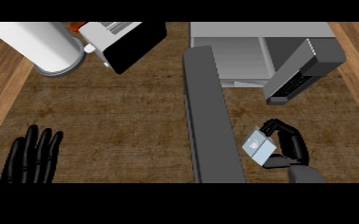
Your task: Pick up the milk, place it into the microwave and close the microwave
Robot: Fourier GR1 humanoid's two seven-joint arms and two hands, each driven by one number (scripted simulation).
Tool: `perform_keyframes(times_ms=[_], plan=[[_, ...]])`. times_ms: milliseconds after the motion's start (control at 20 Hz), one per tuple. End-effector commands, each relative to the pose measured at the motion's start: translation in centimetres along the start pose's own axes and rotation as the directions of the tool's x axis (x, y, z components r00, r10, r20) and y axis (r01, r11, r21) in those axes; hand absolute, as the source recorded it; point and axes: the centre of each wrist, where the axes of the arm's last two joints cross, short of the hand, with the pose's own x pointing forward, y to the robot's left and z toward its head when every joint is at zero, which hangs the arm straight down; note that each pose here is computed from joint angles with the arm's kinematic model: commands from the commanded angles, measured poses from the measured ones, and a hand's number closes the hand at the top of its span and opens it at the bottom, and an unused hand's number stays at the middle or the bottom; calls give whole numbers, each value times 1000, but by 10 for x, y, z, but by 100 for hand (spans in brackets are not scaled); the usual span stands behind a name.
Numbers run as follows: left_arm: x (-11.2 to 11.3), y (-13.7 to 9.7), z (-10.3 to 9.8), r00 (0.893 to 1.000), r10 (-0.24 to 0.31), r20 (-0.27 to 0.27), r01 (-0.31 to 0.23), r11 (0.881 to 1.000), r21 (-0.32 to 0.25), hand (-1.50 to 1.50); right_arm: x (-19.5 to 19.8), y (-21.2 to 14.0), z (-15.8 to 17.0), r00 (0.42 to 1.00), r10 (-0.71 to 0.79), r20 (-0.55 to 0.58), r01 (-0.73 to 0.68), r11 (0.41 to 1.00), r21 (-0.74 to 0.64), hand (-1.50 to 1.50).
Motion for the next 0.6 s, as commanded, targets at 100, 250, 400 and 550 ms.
perform_keyframes(times_ms=[100, 250, 400, 550], plan=[[6, 8, -2, 1000, 6, -23, -7, 1000, -2, -150, 5, 47, 4, 994, -39, 98, 37, 999, 16, 150], [-16, 5, -16, 1000, 7, -19, -7, 1000, 15, -150, 29, 36, -30, 993, 20, 119, -24, 999, 31, 150], [-13, 21, -1, 1000, -11, -22, 11, 1000, 12, -150, 44, 65, -75, 990, 46, 130, -48, 999, 12, 150], [-7, 23, 19, 1000, -5, -13, 5, 1000, 5, -150, 54, 81, -82, 989, 95, 115, -99, 995, 27, 150]])
